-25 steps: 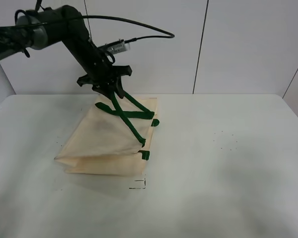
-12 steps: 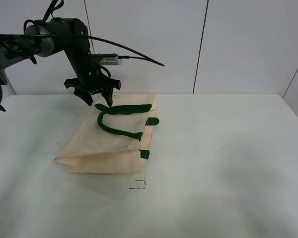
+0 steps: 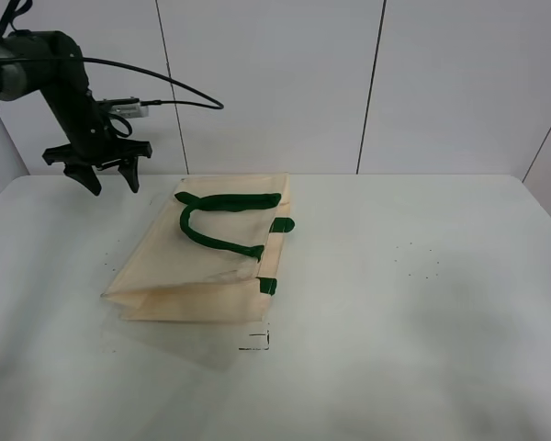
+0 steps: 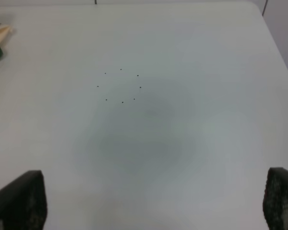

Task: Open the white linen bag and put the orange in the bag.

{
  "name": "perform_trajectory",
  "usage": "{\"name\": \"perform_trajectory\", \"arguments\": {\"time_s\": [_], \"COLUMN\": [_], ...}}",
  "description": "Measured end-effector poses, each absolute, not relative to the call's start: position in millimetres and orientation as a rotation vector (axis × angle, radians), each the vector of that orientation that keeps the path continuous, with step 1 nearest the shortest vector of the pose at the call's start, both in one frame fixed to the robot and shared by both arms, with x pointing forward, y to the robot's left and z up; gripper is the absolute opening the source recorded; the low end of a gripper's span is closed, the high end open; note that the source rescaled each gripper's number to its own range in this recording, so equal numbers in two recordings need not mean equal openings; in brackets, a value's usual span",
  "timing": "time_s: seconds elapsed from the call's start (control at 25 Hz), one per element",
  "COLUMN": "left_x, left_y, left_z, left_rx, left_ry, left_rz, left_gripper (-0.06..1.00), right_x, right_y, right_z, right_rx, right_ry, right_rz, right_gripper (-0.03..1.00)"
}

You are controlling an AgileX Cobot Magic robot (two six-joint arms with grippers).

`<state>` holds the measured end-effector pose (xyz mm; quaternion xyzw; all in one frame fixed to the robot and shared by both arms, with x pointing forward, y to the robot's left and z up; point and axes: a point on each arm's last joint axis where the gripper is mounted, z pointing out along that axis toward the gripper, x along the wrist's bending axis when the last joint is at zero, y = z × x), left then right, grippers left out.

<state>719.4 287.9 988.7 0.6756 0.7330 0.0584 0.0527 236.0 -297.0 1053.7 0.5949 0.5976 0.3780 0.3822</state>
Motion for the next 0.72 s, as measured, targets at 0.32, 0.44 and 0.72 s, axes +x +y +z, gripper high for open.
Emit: {"name": "perform_trajectory", "arguments": {"time_s": [0.32, 0.44, 0.72], "left_x": [717.5, 709.0, 652.9], "left_y": [308.6, 308.3, 307.5], "left_z": [986.2, 984.9, 1005.3], "left_rx": [2.029, 2.044, 2.088], "left_ry": [2.262, 2.277, 2.318], "left_rz": [0.158, 0.127, 0.047], "left_gripper": [0.83, 0.83, 0.83], "right_x": [236.0, 236.0, 236.0], "right_y": [-297.0, -297.0, -297.0], "right_z": [1053.7, 1053.7, 1053.7], "right_rx": [1.517, 1.517, 1.517], "right_ry": [1.525, 1.525, 1.525], "right_rz": [0.964, 0.964, 0.964], "right_gripper": [1.00, 1.00, 1.00]}}
